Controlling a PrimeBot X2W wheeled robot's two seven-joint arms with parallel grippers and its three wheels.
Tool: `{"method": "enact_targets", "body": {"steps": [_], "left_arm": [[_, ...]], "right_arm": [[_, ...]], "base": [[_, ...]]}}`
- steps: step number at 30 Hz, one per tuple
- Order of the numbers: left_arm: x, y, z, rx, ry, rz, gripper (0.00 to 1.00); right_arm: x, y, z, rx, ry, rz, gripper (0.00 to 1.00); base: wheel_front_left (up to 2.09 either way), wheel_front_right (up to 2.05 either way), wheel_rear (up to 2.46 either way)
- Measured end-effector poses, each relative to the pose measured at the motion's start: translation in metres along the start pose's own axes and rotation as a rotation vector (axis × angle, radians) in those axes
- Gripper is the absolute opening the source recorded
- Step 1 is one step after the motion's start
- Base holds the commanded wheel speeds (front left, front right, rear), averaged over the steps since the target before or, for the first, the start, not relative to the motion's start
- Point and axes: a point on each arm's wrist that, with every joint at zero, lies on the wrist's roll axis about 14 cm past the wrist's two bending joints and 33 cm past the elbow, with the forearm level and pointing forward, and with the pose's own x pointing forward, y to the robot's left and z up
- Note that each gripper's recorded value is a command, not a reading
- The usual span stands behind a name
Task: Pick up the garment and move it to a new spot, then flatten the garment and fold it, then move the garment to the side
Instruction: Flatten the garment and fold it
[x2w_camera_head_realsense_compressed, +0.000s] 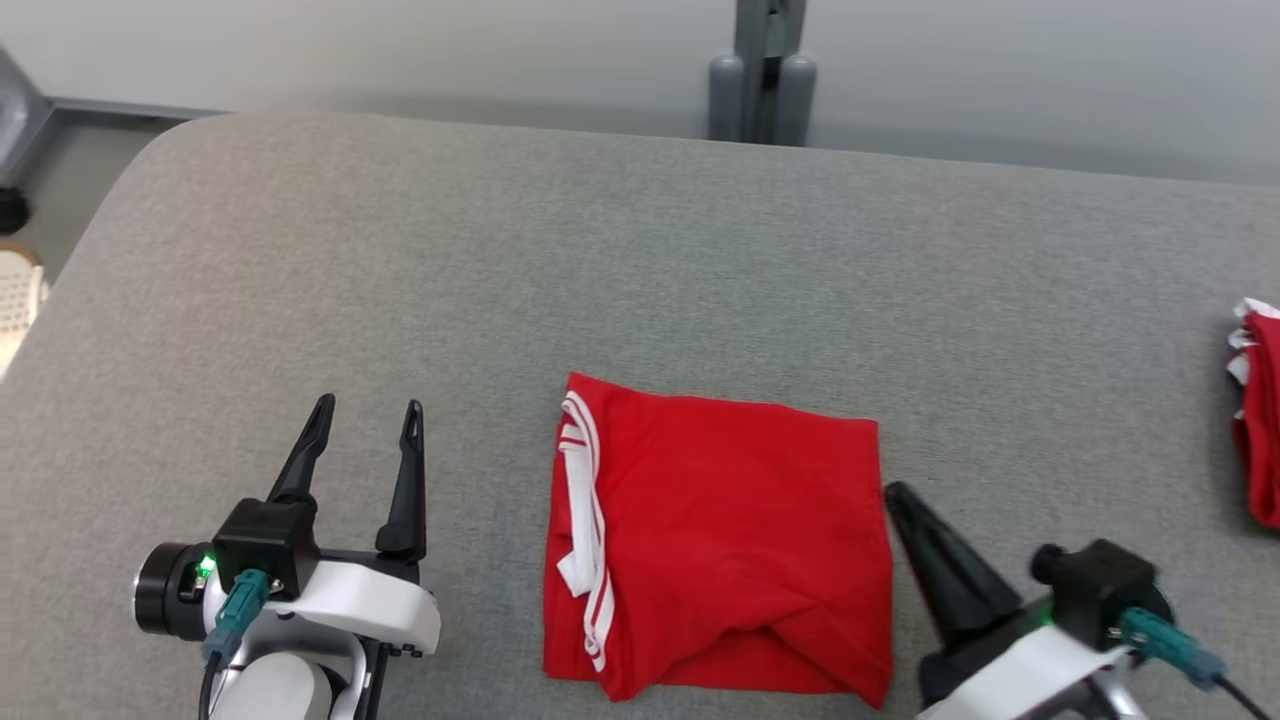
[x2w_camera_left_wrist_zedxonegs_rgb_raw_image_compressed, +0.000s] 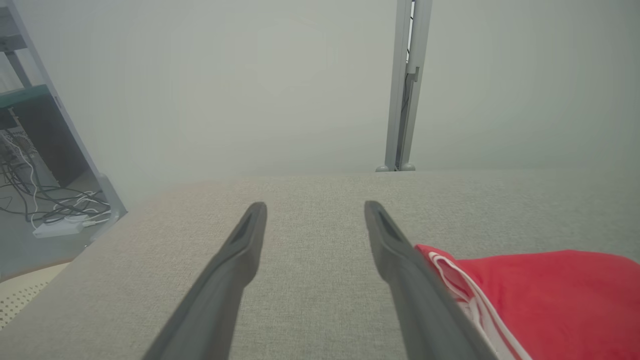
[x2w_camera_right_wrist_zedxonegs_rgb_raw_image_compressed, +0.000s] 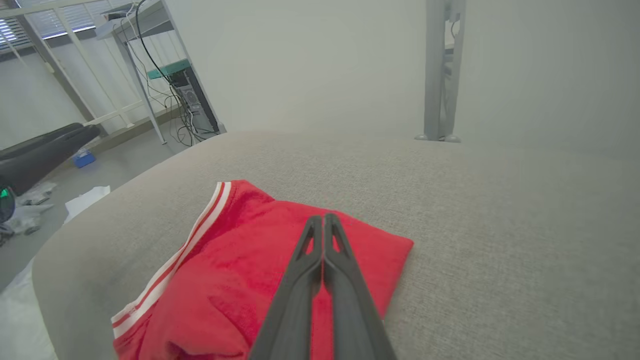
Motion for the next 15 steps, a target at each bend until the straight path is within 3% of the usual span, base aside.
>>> {"method": "enact_targets", "body": {"steps": [8, 15], "left_arm": [[-0.004, 0.011, -0.003, -0.008, 0.003, 0.037, 1.00], [-0.004, 0.017, -0.009, -0.006, 0.016, 0.053, 1.00]], "right_arm": [[0.020, 0.054, -0.051, 0.032, 0.146, 0.216, 0.00], [0.013, 0.087, -0.090, 0.084, 0.264, 0.325, 0.00]], "base": [[0.00, 0.00, 0.00], [0.00, 0.00, 0.00]]}}
